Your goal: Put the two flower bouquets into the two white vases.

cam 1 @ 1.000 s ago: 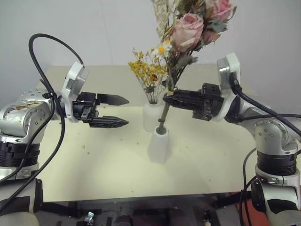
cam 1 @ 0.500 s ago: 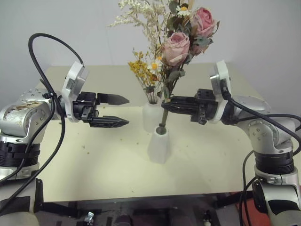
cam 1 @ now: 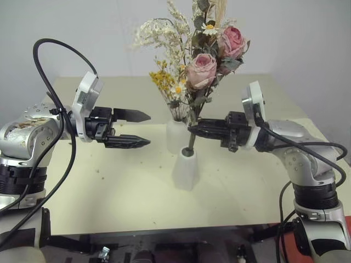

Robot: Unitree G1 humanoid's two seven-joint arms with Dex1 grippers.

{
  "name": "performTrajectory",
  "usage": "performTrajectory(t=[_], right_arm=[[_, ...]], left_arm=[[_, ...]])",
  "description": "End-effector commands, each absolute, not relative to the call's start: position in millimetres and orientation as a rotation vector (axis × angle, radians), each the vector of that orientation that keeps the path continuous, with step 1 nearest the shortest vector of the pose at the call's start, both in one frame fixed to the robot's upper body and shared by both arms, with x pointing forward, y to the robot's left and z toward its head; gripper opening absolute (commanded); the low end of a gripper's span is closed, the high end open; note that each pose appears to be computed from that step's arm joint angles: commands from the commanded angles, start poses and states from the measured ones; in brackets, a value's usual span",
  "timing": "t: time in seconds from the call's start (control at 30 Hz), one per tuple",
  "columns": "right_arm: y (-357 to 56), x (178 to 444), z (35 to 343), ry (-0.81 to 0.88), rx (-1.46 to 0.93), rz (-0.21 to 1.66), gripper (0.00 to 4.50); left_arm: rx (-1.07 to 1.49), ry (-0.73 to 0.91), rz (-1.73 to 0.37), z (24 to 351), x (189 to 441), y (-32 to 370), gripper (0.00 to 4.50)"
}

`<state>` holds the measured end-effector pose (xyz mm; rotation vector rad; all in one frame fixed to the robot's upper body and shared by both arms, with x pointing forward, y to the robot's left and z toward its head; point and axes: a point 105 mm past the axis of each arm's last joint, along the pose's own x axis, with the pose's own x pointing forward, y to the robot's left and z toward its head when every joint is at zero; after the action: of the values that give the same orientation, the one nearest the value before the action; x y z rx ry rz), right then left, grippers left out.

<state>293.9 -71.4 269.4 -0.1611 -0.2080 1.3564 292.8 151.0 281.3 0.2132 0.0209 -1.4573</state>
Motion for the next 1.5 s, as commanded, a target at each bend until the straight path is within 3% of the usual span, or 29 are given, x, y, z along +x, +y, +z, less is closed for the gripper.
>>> performTrajectory(t=[0.03,0.97,1.5], right_arm=[[-64.7,291.0,262.3,-0.199,-0.179,1.371,0.25],[-59.4,282.9,289.0,-0.308,-0.195,1.386,0.25],[-62.3,286.3,271.5,-0.243,-0.164,1.378,0.25]], left_arm=[[0.247,-0.021,-1.454,290.4,289.8,151.1,4.5],[0.243,-0.019,-1.457,290.6,291.1,149.4,4.5],[0.241,-0.013,-1.454,289.9,290.1,150.0,4.5]])
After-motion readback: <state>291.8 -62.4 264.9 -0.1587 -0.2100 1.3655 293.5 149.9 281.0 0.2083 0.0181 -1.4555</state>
